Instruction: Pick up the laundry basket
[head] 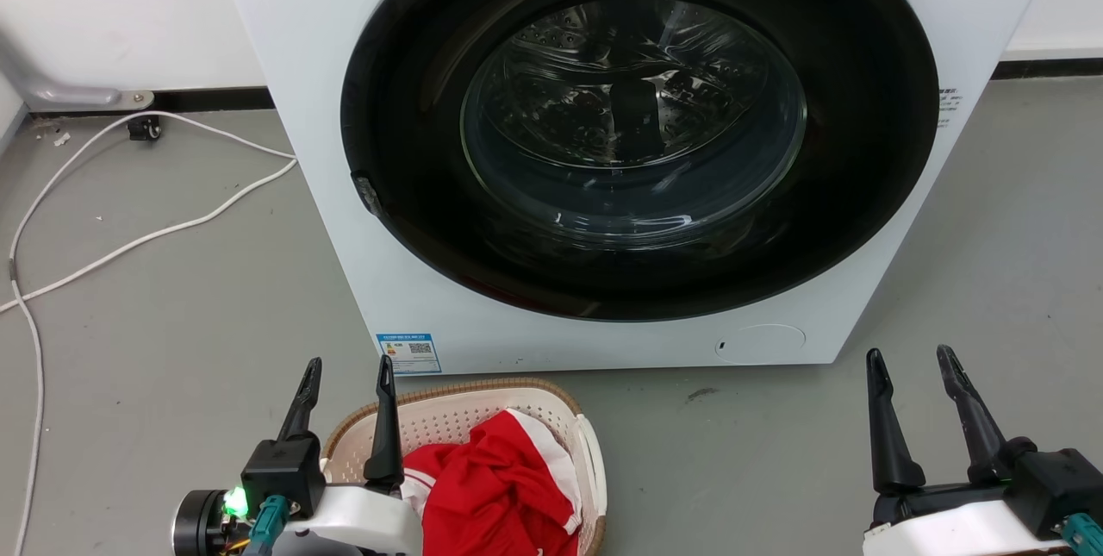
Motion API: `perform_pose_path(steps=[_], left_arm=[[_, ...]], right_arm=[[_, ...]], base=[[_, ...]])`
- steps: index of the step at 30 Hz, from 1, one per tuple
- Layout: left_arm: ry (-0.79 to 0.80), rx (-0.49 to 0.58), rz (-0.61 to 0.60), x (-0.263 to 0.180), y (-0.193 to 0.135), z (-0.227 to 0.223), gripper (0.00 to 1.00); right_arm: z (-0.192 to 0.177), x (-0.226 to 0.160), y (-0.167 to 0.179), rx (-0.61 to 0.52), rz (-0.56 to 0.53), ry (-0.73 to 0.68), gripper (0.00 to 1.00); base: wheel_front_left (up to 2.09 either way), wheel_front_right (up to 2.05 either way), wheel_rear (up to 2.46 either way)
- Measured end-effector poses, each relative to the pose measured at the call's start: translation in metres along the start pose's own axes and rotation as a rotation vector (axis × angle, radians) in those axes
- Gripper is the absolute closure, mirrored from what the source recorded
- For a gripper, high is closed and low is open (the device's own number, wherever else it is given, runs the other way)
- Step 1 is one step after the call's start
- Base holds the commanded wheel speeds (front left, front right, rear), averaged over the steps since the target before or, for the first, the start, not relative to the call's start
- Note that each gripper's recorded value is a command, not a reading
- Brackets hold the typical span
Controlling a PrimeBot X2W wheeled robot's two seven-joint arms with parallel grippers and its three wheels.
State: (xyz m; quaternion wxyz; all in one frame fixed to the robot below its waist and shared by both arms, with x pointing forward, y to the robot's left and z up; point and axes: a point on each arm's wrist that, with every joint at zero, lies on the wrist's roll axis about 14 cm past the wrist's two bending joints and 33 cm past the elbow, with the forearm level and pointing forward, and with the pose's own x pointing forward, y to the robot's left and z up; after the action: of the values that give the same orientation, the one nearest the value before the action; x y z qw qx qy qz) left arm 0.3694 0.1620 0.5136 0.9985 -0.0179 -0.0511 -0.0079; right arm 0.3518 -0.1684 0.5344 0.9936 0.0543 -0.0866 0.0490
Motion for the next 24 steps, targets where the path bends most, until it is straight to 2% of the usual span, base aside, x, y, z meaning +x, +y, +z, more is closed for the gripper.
perform_pose_path(steps=[14,24], left_arm=[[0.018,0.002,0.021,-0.001,0.007,-0.006,0.00],[0.173,-0.007,0.097,0.002,0.038,-0.056,0.00]], right_arm=[[-0.009,0.001,0.007,0.008,0.021,0.026,0.00],[-0.058,0.020,0.053,-0.023,0.177,0.165,0.00]], base=[[0.00,0.00,0.00],[0.00,0.00,0.00]])
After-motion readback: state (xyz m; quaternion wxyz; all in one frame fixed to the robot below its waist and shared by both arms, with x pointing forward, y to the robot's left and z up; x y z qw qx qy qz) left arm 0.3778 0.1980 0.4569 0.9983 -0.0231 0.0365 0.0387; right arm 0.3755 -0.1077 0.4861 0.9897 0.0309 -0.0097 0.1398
